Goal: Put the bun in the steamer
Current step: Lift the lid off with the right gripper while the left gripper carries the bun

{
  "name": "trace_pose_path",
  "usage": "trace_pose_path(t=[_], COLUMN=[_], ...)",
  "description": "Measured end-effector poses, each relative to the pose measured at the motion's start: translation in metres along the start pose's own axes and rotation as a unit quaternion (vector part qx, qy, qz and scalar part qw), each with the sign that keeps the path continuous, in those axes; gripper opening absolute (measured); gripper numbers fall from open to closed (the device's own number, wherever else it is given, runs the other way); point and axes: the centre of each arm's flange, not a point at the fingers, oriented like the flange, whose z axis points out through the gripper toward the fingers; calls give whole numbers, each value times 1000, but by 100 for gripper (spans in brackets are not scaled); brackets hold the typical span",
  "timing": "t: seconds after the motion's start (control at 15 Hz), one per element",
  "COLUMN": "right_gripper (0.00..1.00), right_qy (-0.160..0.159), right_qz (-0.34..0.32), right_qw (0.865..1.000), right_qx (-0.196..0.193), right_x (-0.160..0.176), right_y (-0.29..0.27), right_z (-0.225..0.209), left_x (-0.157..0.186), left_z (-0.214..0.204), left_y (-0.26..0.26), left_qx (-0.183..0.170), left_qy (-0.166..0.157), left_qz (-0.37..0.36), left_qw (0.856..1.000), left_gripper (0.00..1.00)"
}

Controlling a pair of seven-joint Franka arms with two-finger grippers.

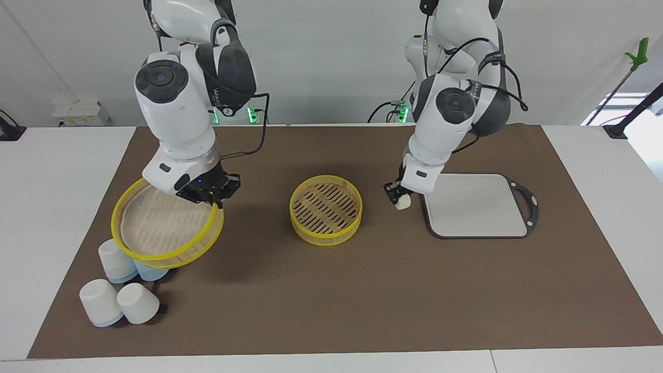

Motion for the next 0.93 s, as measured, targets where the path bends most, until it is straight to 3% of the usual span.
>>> trace_pose_path(t=[0.33, 0.93], right_gripper=[9, 9], right_qy=[-1, -8], right_qz=[-3, -5], right_qw=[1000, 1000], right_qx=[1, 2], right_x=[-5, -14], right_y=[15, 14], right_z=[18, 25], left_x=[-47, -85], left_z=[60, 133], left_y=[99, 123], left_qx=[13, 30], left_qy=[-1, -6], left_qz=[-11, 18], left_qw=[1000, 999], left_gripper=[41, 41])
